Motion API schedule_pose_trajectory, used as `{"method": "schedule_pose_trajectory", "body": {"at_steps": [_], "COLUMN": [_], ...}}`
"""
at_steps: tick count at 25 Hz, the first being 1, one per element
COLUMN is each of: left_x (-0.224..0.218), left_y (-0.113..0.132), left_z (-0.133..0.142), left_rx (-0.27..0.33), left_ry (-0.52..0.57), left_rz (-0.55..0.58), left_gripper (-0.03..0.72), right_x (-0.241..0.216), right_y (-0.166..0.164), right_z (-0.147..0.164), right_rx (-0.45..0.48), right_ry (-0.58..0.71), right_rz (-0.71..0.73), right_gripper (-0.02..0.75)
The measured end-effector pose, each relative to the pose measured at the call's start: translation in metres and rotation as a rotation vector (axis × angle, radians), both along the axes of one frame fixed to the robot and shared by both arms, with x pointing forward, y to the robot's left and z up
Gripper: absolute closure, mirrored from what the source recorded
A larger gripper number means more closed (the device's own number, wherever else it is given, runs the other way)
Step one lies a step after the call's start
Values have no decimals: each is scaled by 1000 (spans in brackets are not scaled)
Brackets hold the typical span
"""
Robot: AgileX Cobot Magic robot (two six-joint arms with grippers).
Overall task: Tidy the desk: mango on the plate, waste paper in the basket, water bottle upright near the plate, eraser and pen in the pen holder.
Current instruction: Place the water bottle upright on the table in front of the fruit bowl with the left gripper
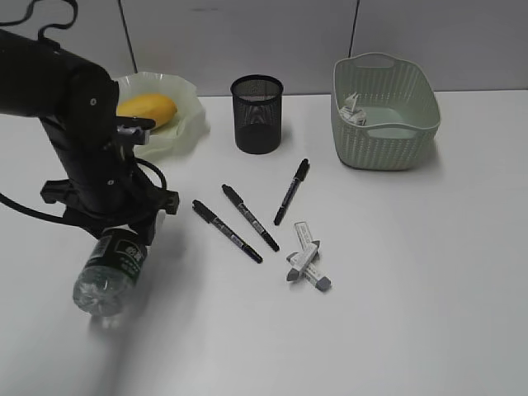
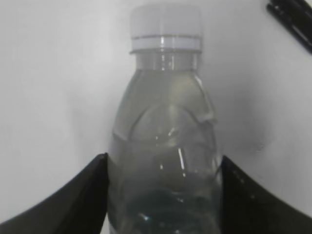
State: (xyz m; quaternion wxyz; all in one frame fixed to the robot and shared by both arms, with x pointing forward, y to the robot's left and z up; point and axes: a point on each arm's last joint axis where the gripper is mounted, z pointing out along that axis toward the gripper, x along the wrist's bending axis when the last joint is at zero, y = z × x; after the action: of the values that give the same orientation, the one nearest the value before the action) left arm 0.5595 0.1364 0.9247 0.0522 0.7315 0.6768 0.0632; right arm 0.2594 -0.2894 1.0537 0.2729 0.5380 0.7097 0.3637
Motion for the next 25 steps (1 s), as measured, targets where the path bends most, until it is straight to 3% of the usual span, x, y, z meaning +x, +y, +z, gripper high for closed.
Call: {"method": "schedule_pose_trajectory", "body": {"at_steps": [2, 5, 12, 15, 18, 23, 25], "left_x": [-1, -3, -31, -51, -71, -93, -97], "left_y": [4, 8, 22, 34, 51, 88, 103], "left_z": [13, 40, 109, 113, 113, 103, 94], "left_rx": [26, 13, -148, -205, -311, -448, -451], "left_ry": [-26, -114, -467, -590, -758, -1047, -1100], "left_rz": [-20, -40, -101, -138, -143, -92, -45], "left_gripper": [216, 216, 216, 216, 216, 216, 216], "right_x": [0, 0, 0, 0, 0, 0, 0], "right_y": [0, 0, 0, 0, 0, 0, 0], "right_z": [0, 0, 0, 0, 0, 0, 0], "right_rx": [0, 0, 0, 0, 0, 0, 1], "right_ry": [0, 0, 0, 0, 0, -1, -1], "right_rz": [0, 0, 0, 0, 0, 0, 0], "right_gripper": [191, 219, 243, 244, 246, 248, 248]}}
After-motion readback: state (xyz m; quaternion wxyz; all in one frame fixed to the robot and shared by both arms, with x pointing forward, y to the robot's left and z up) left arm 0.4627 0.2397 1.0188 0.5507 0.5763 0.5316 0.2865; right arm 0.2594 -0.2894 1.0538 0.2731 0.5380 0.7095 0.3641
